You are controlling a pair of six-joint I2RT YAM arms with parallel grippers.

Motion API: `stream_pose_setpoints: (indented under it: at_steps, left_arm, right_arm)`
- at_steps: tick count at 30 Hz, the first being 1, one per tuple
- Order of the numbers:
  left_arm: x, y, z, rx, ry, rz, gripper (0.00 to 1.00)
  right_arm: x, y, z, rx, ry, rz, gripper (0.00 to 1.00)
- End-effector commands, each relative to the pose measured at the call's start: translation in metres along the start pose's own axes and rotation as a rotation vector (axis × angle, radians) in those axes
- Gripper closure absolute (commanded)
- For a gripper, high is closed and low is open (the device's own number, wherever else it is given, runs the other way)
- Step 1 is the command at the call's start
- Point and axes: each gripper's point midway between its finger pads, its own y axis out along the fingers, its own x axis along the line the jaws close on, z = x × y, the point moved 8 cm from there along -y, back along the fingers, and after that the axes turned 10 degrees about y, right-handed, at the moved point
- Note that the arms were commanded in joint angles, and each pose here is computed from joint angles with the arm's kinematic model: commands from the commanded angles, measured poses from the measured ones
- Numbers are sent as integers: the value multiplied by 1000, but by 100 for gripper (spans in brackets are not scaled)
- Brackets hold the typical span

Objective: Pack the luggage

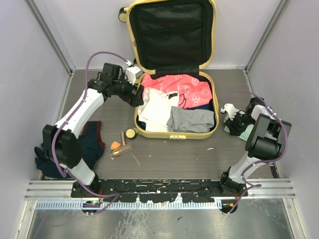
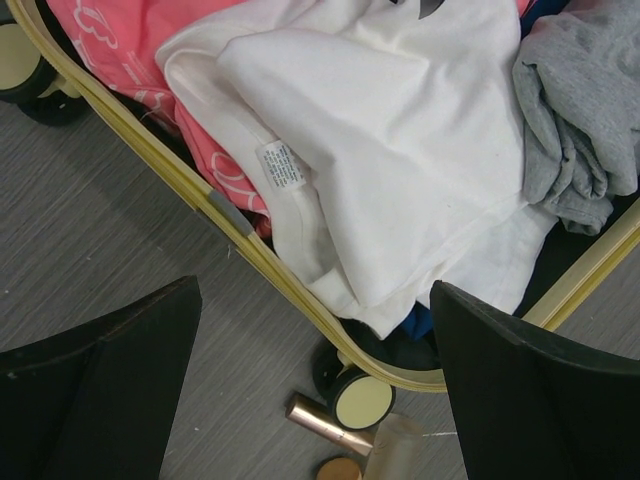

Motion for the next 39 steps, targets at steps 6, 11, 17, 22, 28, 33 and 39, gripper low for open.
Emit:
stream_pose_setpoints:
  at_steps: [6, 11, 17, 22, 28, 33, 39]
  left_arm:
    - [11, -17, -21, -69, 21, -45, 2]
    - [14, -18, -21, -85, -7, -46, 2]
    - [17, -22, -20, -105, -20, -57, 2]
    - [22, -26, -18, -113, -51, -67, 2]
    - [28, -31, -12, -122, -92, -89, 2]
    - [35, -38, -10, -132, -131, -108, 2]
    - [50, -42, -1, -130, -202, -169, 2]
  right_arm:
    - [-9, 13, 9, 21, 133, -48, 99]
    - [-20, -48, -29, -120, 246, -37, 99]
    - [-24, -123, -74, -288, 279, 44, 99]
    - [-23, -167, -115, -458, 335, 70, 99]
    - [-2, -190, -196, -603, 269, 71, 99]
    - [22, -188, -279, -677, 103, 119, 99]
    - [62, -137, -352, -649, -96, 59, 99]
